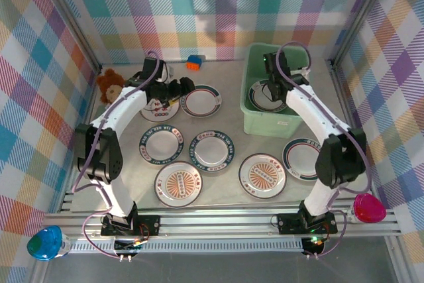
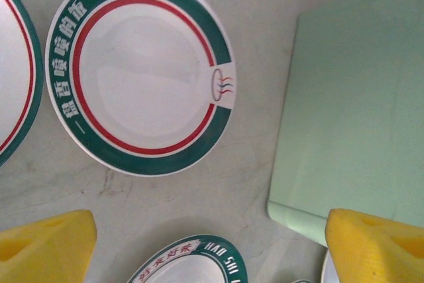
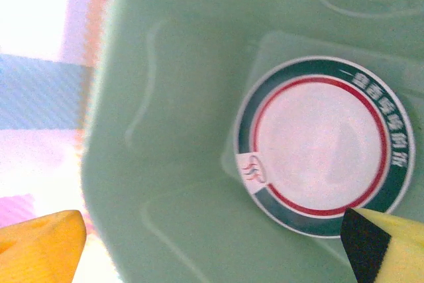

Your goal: Place the plates into the plastic bin on the countertop

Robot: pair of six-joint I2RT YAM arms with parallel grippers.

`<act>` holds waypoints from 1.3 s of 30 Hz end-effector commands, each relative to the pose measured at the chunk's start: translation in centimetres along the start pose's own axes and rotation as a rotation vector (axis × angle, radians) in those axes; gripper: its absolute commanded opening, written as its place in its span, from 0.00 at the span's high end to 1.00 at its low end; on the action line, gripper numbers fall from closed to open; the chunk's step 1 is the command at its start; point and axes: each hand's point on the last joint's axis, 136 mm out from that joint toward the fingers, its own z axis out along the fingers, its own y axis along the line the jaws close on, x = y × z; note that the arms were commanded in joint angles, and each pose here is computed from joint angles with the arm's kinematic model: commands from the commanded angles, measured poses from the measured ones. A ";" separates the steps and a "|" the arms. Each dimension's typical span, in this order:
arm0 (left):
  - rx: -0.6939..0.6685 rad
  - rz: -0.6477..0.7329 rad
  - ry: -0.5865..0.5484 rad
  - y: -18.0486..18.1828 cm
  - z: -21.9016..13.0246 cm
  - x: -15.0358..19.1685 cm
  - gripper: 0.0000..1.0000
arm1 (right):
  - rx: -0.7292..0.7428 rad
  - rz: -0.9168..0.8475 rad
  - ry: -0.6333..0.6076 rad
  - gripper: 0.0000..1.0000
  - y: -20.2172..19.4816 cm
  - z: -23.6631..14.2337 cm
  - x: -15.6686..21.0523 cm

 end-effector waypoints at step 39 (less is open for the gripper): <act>-0.245 -0.167 0.063 7.1 12.5 2.3 0.44 | -0.094 -0.315 -0.027 0.19 -9.8 -9.9 -7.7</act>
